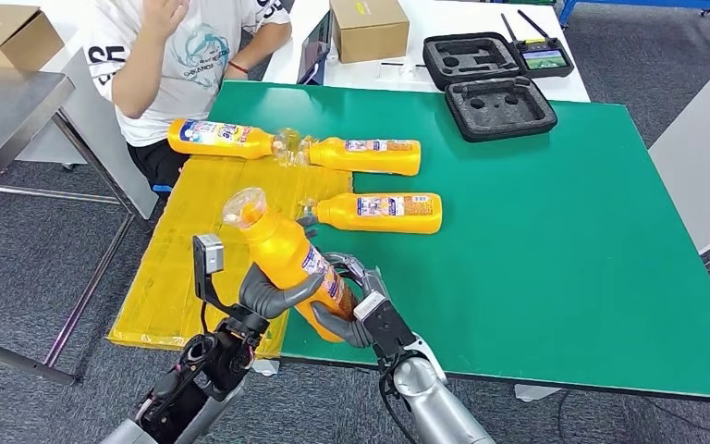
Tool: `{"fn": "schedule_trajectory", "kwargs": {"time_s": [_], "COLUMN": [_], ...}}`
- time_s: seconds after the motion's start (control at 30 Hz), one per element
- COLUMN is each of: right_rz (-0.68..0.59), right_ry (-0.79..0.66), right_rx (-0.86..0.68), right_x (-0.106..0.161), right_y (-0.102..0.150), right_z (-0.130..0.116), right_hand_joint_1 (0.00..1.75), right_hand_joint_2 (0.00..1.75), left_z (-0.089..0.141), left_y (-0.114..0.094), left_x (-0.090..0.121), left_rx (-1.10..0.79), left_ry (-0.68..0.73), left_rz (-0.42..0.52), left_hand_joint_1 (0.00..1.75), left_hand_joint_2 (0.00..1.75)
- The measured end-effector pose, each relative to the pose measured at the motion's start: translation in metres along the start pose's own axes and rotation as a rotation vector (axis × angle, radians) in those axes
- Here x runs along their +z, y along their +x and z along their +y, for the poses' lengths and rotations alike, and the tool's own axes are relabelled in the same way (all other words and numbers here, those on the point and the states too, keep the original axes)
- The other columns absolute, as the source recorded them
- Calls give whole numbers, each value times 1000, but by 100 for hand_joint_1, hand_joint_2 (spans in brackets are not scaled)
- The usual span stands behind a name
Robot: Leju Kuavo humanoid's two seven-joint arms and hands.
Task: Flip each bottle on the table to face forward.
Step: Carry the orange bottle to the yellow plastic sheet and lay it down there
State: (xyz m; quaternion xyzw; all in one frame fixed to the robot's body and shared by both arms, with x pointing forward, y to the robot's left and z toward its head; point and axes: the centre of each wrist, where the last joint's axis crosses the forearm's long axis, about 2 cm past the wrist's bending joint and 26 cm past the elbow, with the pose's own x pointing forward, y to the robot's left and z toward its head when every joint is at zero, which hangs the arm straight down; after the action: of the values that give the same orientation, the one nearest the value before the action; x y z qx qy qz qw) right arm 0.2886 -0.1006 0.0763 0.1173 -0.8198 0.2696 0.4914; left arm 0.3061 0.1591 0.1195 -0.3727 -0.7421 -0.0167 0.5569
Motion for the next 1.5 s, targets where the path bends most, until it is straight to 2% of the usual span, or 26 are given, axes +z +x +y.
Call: {"fn": "schedule_trajectory", "kwargs": {"time_s": [0.33,0.37,0.47,0.5,0.53,0.67,0.77,0.83,0.9,0.97,1.03,1.07,1.13,1.17,1.23,1.3,1.37,1.5], "right_rz": [10,11,14,16,20,29,29,5,-20,-32,-57,-71,-95,-106,-128,-150,-168,-190], "right_ry": [33,36,42,46,52,61,61,49,20,-13,-34,-38,-38,-37,-35,-36,-34,-32], "right_rx": [46,48,54,58,62,69,69,65,39,-7,-37,-42,-47,-49,-57,-62,-66,-68], "right_x": [0,0,0,1,2,5,5,0,-5,-7,-9,-11,-12,-12,-12,-13,-14,-16], "right_y": [0,0,0,0,0,0,0,5,11,15,20,23,28,30,34,37,39,42], "right_z": [0,0,1,2,3,5,5,6,6,5,5,4,5,5,6,5,4,2], "right_hand_joint_1": [175,148,17,0,0,0,0,0,0,0,0,0,0,0,0,0,0,0], "right_hand_joint_2": [175,175,175,175,175,0,0,0,0,0,0,0,0,0,0,0,0,0], "left_z": [1,1,2,2,2,2,2,9,18,28,37,40,46,50,60,71,82,96], "left_y": [-2,-2,-2,-1,-1,2,2,9,17,22,32,38,45,46,45,45,45,47], "left_x": [5,5,6,6,6,5,5,4,4,5,4,3,1,2,7,14,21,31], "left_rx": [0,0,-3,-9,-19,-50,-50,-78,-196,-500,-979,-1239,-1673,-1837,-2039,-2081,-2014,-1944], "left_ry": [31,33,38,40,44,55,55,71,114,196,264,241,74,-34,-152,-130,-35,55], "left_rz": [-23,-25,-29,-34,-42,-63,-63,-95,-151,-211,-295,-344,-400,-395,-347,-273,-206,-136], "left_hand_joint_1": [175,175,175,175,175,175,175,175,172,171,172,172,172,173,174,175,175,175], "left_hand_joint_2": [175,175,175,175,175,175,175,175,175,175,175,175,175,175,175,175,175,175]}}
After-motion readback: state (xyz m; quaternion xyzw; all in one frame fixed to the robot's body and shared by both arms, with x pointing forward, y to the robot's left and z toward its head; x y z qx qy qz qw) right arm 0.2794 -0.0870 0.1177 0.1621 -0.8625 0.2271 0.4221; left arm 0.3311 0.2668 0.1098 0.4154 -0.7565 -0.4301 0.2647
